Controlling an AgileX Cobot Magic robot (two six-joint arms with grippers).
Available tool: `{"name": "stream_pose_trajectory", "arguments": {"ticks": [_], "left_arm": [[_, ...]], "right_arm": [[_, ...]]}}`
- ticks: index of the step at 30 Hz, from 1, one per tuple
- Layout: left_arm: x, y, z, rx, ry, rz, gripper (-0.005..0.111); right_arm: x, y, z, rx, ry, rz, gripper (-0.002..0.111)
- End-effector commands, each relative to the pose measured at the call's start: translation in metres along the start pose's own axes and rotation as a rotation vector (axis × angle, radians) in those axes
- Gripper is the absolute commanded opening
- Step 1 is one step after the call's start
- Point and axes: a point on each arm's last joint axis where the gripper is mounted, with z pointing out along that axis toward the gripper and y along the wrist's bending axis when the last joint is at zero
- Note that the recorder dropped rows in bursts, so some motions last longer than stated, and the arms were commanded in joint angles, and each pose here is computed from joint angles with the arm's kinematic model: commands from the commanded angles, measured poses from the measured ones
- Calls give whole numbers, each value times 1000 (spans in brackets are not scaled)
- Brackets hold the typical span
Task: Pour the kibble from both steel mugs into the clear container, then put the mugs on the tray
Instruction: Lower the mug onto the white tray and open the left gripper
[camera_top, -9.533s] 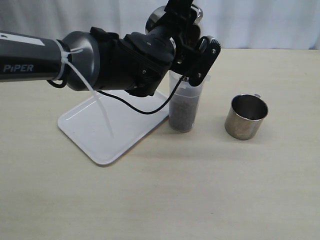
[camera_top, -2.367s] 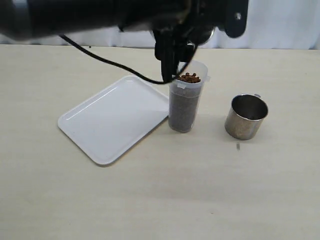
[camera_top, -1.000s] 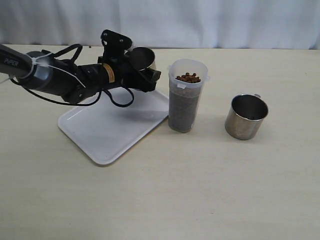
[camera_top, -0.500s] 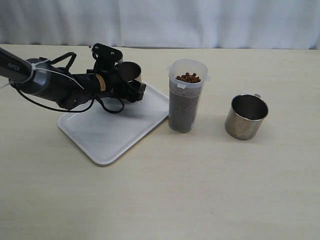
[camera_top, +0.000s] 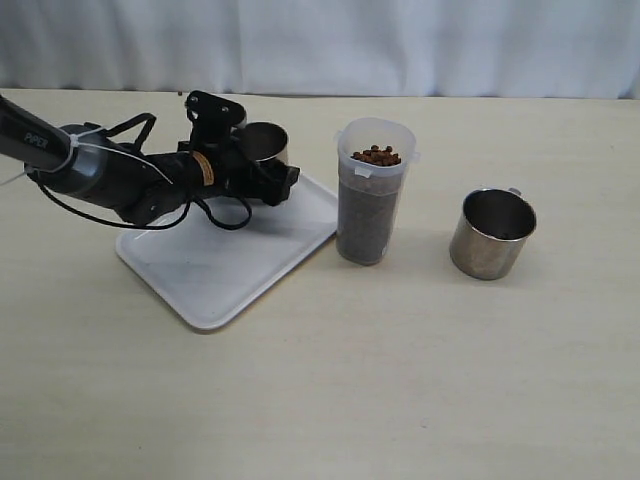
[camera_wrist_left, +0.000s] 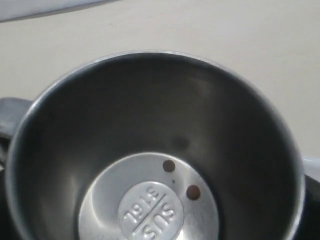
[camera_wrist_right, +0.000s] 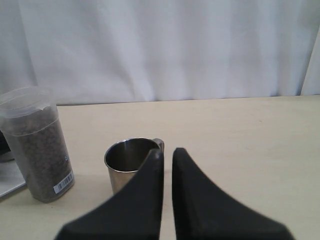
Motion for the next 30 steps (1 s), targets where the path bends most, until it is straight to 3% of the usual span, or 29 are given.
{"name": "stream_pose_trajectory", "arguments": {"ticks": [1,11,20,25,27,30], "left_arm": [[-12,2,-8,-39,33,-9,89],[-56,-2,-49,-150,161,29,90],[-86,-40,-69,-114,133,96,90],[-106,-46,-97,-155,159,106,90],[-119,-44,-119,-200,186,107,86],[-135,-40,-158,-276,236,152,62]], "right_arm": [[1,0,0,-4,-1,-5,5],[1,0,0,-4,-1,-5,5],[1,0,0,-4,-1,-5,5],[1,0,0,-4,-1,-5,5],[1,0,0,-4,-1,-5,5],[1,0,0,-4,-1,-5,5]]}}
